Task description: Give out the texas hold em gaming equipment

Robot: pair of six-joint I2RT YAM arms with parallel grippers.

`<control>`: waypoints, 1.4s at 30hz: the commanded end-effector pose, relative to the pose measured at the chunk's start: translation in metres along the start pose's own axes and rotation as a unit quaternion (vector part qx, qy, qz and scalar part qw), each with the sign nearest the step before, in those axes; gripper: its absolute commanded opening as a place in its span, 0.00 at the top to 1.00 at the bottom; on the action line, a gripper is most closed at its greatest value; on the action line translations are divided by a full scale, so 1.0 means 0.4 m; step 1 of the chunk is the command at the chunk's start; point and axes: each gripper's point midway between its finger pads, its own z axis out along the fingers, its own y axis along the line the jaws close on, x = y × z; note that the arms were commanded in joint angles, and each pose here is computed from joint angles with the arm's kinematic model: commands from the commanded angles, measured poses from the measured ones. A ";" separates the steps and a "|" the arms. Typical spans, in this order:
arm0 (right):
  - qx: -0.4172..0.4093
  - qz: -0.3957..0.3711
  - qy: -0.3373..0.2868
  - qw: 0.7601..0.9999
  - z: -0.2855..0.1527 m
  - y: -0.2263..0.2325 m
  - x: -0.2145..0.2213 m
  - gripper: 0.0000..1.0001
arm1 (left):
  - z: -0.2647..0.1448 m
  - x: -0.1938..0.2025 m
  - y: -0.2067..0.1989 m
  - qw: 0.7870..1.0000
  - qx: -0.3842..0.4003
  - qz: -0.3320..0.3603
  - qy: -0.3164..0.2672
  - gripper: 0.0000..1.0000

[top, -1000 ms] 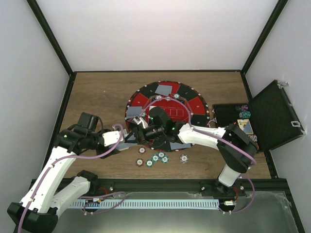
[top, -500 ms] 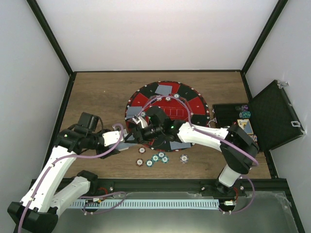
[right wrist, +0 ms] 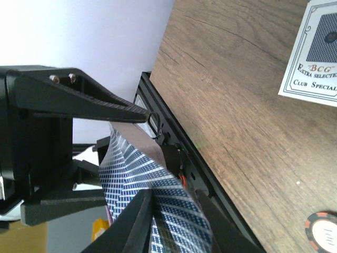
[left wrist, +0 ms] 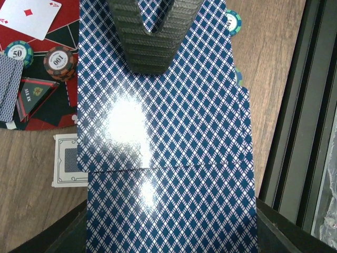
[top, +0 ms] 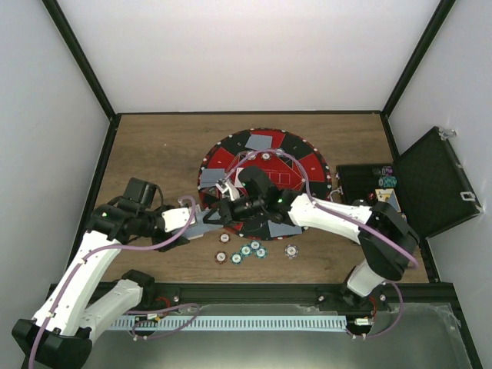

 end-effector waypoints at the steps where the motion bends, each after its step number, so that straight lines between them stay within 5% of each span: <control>1: 0.023 0.014 -0.008 1.000 -0.020 -0.024 0.003 0.83 | -0.028 -0.050 0.008 0.999 -0.012 0.026 -0.042 0.90; 7: 0.025 0.007 -0.018 0.999 -0.053 -0.010 -0.007 0.99 | -0.023 -0.042 0.008 0.999 -0.013 0.027 -0.037 0.91; 13: 0.068 -0.006 -0.064 0.996 -0.173 -0.045 -0.081 0.99 | -0.014 -0.030 0.008 0.999 -0.013 0.026 -0.029 0.91; 17: 0.218 -0.041 -0.111 0.969 -0.264 -0.146 -0.181 0.99 | -0.013 -0.028 0.009 0.999 -0.014 0.025 -0.027 0.91; 21: 0.470 -0.083 -0.146 0.867 -0.370 -0.321 -0.296 0.99 | -0.013 -0.027 0.010 0.999 -0.014 0.024 -0.026 0.91; 25: 0.664 -0.137 -0.139 0.722 -0.447 -0.439 -0.373 0.99 | -0.010 -0.021 0.010 0.999 -0.014 0.021 -0.021 0.91; 29: 0.792 -0.243 -0.118 0.548 -0.445 -0.491 -0.417 0.99 | -0.009 -0.016 0.007 1.000 -0.013 0.018 -0.017 0.91; 30: 0.801 -0.270 -0.099 0.525 -0.427 -0.500 -0.422 0.99 | -0.010 -0.015 0.008 1.000 -0.014 0.018 -0.015 0.91; 36: 0.762 -0.360 -0.071 0.534 -0.282 -0.535 -0.401 0.99 | -0.019 -0.017 0.011 1.000 -0.020 0.019 -0.013 0.91; 42: 0.745 -0.368 -0.032 0.556 -0.227 -0.589 -0.346 0.88 | -0.025 -0.021 0.012 0.999 -0.023 0.020 -0.015 0.91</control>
